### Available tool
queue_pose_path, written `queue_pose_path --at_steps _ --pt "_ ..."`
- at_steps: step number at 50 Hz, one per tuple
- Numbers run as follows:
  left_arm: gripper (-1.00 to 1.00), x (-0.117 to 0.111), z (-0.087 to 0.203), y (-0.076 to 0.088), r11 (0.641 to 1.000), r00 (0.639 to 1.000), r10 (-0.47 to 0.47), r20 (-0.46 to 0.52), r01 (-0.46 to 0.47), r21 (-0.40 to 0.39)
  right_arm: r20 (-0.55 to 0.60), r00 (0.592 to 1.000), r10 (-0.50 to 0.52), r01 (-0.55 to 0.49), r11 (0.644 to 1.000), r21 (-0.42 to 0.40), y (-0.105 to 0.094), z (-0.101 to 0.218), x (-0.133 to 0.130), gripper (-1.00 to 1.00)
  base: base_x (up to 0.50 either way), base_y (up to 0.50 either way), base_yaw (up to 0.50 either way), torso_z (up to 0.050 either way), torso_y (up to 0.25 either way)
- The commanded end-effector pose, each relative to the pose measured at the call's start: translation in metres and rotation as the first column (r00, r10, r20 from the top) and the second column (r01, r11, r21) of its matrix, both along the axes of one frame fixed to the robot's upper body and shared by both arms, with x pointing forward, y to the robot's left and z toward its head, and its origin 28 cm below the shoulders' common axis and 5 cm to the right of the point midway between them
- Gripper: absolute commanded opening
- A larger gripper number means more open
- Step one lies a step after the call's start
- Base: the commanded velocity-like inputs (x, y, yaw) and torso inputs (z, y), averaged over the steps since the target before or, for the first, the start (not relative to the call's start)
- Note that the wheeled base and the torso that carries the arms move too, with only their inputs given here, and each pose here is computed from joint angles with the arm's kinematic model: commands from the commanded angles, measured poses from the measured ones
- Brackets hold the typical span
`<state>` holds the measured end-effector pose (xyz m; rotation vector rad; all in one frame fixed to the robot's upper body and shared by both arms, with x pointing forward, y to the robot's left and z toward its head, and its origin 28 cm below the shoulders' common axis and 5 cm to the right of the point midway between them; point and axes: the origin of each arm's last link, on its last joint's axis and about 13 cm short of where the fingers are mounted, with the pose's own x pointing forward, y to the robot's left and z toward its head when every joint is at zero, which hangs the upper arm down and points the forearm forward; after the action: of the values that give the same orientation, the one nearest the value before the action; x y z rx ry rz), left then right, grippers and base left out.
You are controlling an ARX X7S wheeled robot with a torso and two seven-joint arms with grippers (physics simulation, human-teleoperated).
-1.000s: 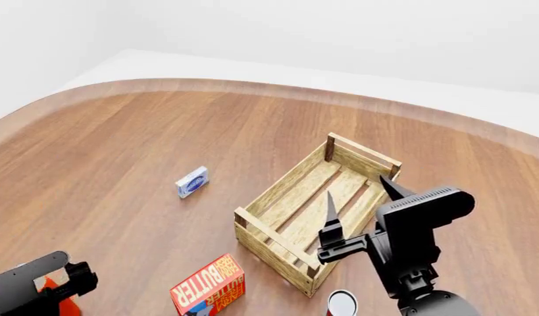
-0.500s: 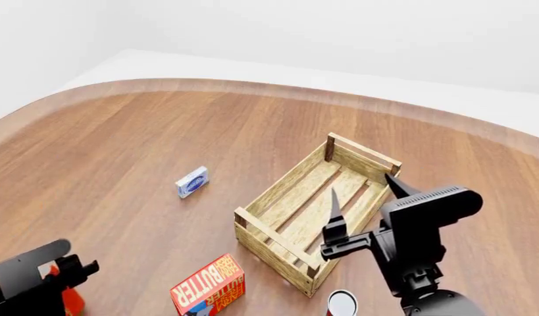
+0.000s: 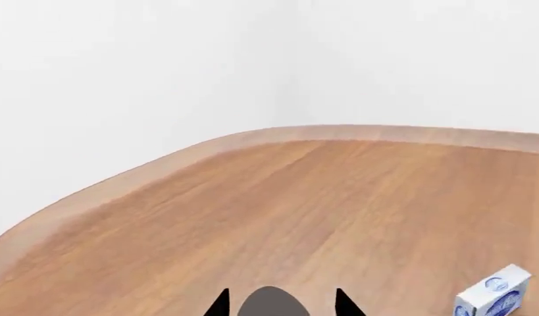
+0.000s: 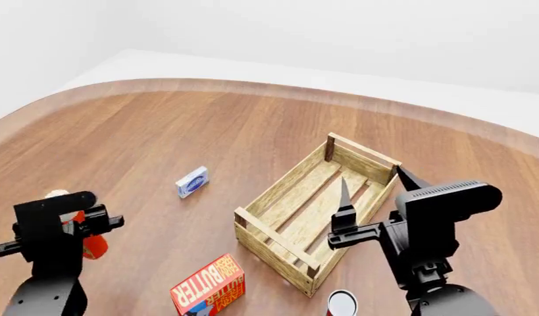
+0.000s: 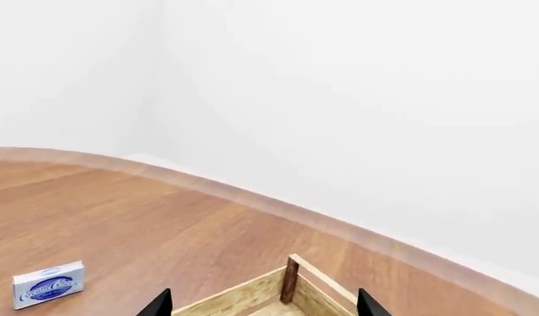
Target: Pick up the ketchup, and put it in the wooden tray.
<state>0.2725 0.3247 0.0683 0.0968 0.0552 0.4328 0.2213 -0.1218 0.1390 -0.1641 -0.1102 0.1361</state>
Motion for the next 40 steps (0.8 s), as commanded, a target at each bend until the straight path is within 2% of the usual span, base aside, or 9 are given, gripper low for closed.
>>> queue_pose_path --at_steps 1,12,22,40 --pt "-1.00 0.024 0.040 -0.022 0.987 0.985 -0.162 0.061 0.161 0.023 0.004 0.999 -0.037 0.037 0.999 0.029 -0.005 0.003 -0.001 1.00 0.00 0.00 0.00 0.000 0.000" --pt "-1.00 0.059 0.083 -0.067 0.932 0.922 -0.362 0.134 0.362 0.029 -0.007 0.996 -0.092 0.092 0.995 0.038 -0.013 0.004 -0.007 1.00 0.00 0.00 0.00 0.000 0.000" --pt "-1.00 0.090 0.099 -0.098 0.885 0.875 -0.462 0.146 0.466 0.003 -0.012 0.991 -0.133 0.133 0.990 0.045 -0.020 0.004 -0.014 1.00 0.00 0.00 0.00 0.000 0.001" --pt "-1.00 0.109 0.116 -0.152 0.790 0.778 -0.610 0.150 0.613 0.031 -0.012 0.981 -0.195 0.195 0.979 0.057 -0.035 0.005 -0.022 1.00 0.00 0.00 0.00 0.000 0.000"
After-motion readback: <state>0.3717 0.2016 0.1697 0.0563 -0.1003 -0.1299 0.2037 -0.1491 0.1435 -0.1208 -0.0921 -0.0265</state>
